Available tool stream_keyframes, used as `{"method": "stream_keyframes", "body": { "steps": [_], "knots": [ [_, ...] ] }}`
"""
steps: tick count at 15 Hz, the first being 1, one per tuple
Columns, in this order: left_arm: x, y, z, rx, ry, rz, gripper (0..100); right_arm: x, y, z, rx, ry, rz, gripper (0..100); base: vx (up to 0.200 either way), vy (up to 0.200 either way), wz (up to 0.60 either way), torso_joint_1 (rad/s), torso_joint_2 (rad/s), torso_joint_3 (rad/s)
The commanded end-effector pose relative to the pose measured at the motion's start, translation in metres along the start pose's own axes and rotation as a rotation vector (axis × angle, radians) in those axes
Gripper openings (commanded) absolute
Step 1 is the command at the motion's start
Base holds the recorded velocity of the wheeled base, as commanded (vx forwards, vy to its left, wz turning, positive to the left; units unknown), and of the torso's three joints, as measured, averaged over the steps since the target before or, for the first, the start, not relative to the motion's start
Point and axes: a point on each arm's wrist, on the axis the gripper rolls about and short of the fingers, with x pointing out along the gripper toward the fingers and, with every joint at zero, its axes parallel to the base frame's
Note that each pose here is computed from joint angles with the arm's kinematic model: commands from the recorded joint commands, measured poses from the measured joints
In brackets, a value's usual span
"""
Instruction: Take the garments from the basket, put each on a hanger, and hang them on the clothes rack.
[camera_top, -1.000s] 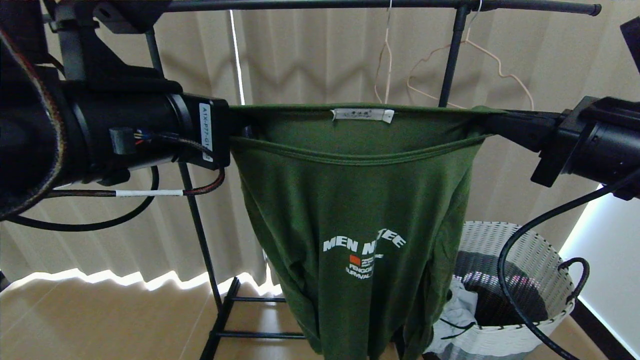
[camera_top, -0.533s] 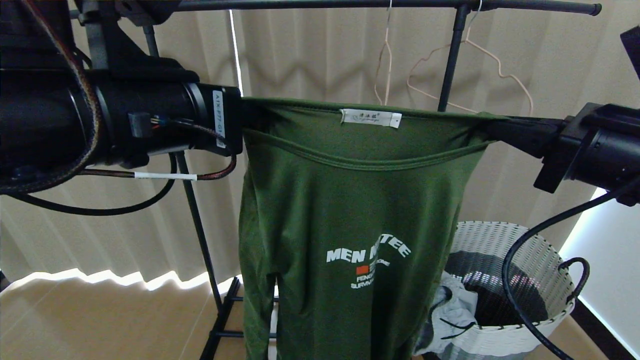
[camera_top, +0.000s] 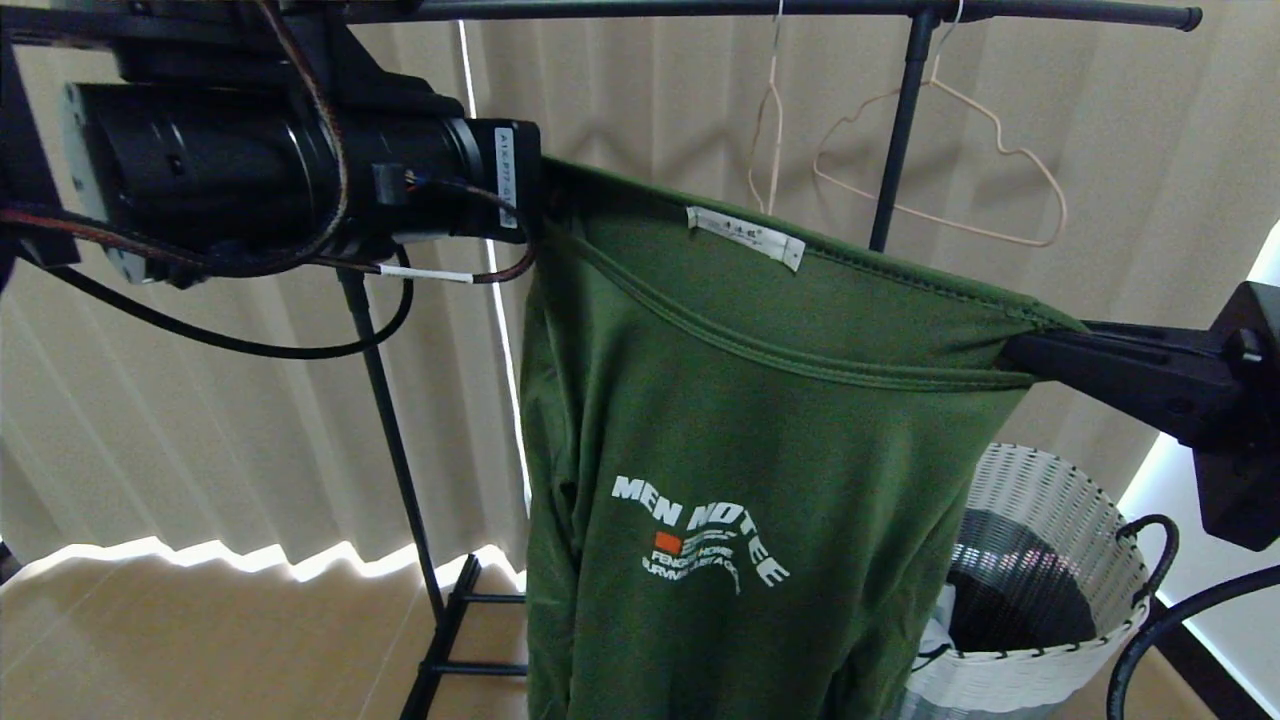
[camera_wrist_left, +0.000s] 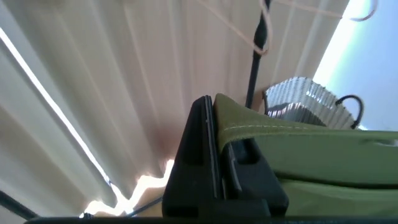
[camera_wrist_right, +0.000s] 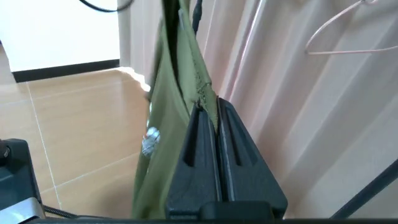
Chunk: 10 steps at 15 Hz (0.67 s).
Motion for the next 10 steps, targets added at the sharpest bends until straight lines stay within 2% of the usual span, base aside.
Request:
{"method": "stream_keyframes", "body": {
  "steps": [1,4,9,10],
  "knots": [
    [0.011,0.001,-0.006,0.001,0.024,0.007,0,-0.002,0.001,0.002,-0.005,-0.010,0.002,0,0.000,0.000,0.00,0.000,0.00,0.000],
    [-0.008,0.003,-0.015,0.003,0.088,0.009,0,0.010,-0.026,0.004,-0.003,0.009,-0.116,0,0.000,0.000,0.00,0.000,0.00,0.000],
    [-0.063,0.004,-0.008,0.014,0.185,-0.009,0,0.041,-0.048,0.032,-0.046,-0.083,-0.134,0,0.000,0.000,0.00,0.000,0.00,0.000],
    [-0.072,0.004,-0.007,0.010,0.201,-0.044,0,0.047,-0.051,0.034,-0.050,-0.091,-0.133,0,0.000,0.000,0.00,0.000,0.00,0.000]
  ]
}}
